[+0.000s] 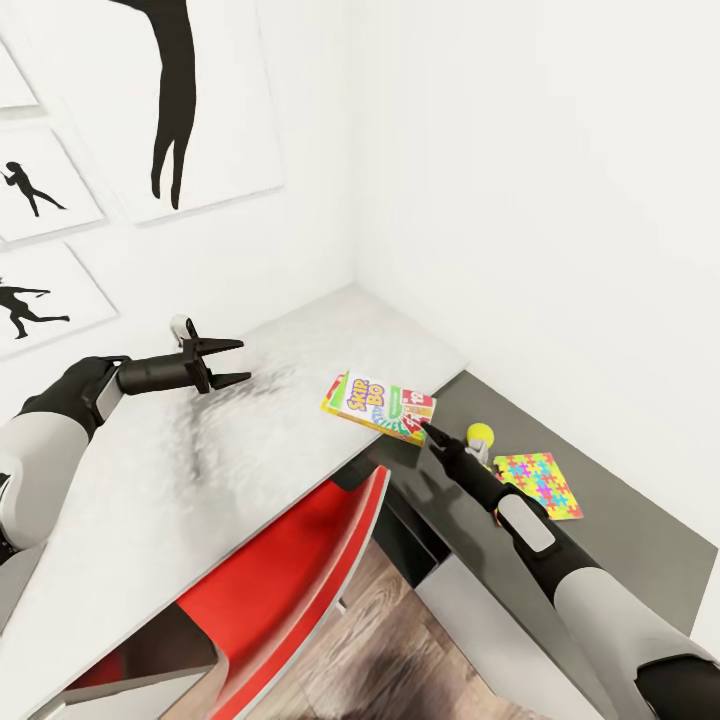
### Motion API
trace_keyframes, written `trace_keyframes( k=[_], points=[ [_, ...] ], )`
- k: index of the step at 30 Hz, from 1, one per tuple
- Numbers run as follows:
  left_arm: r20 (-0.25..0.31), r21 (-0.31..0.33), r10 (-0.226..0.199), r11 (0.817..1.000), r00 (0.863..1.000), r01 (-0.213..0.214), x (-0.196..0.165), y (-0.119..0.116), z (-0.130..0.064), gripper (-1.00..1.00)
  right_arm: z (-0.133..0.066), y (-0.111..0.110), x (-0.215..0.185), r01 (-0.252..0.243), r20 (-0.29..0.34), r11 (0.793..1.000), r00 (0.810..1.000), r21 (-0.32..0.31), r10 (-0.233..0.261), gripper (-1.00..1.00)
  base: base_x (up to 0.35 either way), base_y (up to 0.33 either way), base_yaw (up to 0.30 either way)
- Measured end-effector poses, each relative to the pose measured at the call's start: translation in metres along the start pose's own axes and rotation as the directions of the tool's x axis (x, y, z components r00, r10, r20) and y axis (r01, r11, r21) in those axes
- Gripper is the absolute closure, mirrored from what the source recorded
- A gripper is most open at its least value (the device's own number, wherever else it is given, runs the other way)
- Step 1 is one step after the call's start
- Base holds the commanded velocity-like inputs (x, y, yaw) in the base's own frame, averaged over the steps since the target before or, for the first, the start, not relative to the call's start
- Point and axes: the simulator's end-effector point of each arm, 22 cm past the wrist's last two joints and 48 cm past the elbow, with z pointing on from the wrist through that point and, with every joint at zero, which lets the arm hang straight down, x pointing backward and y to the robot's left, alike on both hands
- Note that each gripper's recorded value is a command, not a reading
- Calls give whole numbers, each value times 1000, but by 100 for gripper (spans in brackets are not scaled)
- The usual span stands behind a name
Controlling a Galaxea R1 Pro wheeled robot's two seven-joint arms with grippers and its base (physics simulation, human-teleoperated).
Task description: Put all the toys in the child's room - the three board games (two on the bed and one on the table), the two jigsaw puzzles on the table, and the tennis ball on the table - inside the toy box on the table in the child's room.
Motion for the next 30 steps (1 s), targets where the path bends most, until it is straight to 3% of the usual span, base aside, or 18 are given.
trace_keyframes(
  k=[8, 30],
  points=[
    [0, 0, 0, 1000, 1000, 0, 0, 0, 0, -100, 0, -11, 0, -2, -2, 999, 1000, 50, 2, -100, 0, 0, 0],
    [0, 1, 0, 1000, 1000, 0, 0, 0, 0, -100, -1, -20, 2, -1, 1, 996, 1000, 85, 1, -100, 1, 0, 0]
  ],
)
